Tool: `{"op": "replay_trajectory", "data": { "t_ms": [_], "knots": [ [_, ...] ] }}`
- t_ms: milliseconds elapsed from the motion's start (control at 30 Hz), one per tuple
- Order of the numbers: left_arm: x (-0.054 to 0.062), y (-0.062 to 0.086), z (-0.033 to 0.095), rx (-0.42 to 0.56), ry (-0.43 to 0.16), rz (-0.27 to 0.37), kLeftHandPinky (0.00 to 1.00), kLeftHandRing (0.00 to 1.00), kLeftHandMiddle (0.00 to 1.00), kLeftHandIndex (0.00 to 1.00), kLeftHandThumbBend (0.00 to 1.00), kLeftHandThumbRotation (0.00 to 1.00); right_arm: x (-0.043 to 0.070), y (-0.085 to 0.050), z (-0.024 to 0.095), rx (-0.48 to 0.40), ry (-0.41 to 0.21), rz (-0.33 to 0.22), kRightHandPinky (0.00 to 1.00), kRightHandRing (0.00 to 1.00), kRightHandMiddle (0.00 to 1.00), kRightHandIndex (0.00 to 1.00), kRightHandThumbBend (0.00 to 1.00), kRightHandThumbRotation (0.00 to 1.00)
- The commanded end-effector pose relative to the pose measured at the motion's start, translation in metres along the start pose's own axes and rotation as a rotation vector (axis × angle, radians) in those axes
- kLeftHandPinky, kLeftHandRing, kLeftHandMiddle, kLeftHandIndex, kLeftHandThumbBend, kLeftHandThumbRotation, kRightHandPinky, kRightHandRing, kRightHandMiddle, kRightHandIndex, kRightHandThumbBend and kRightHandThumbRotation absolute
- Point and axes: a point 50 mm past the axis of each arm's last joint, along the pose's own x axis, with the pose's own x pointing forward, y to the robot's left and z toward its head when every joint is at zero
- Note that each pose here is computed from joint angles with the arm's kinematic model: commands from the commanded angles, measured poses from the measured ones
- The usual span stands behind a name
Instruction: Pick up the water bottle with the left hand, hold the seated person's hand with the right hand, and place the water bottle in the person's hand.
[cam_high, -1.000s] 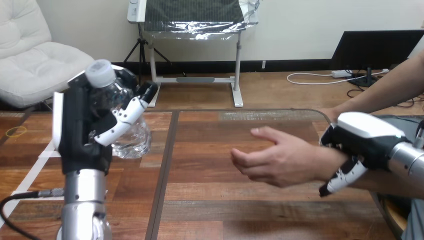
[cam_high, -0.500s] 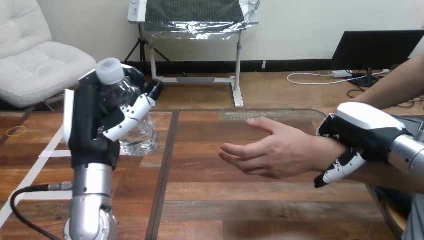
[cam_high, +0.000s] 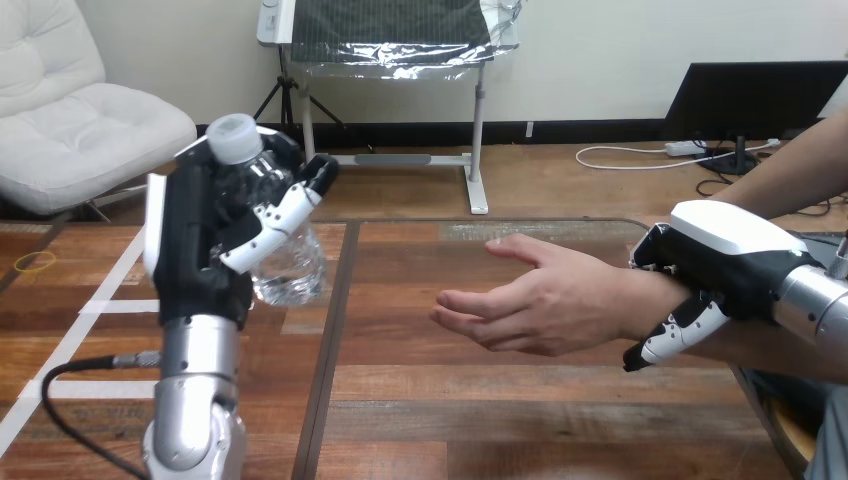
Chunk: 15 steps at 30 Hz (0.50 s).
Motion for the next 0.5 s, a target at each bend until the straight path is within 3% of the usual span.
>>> {"op": "replay_trajectory", "data": {
  "t_ms": [0,467],
  "knots": [
    [0.026,-0.018,0.018,-0.051,-0.123,-0.052,0.22,0.27,0.34,0.37,0.56,0.0,0.004,-0.023,0.002,0.023,0.015,-0.087,0.16,0.2,0.27,0.28,0.77,0.18],
    [0.037,-0.038,0.005,-0.116,-0.083,-0.069,0.23,0.28,0.35,0.37,0.54,0.0,0.01,-0.02,0.011,0.064,-0.031,-0.074,0.18,0.21,0.27,0.28,0.8,0.17]
  ]
}}
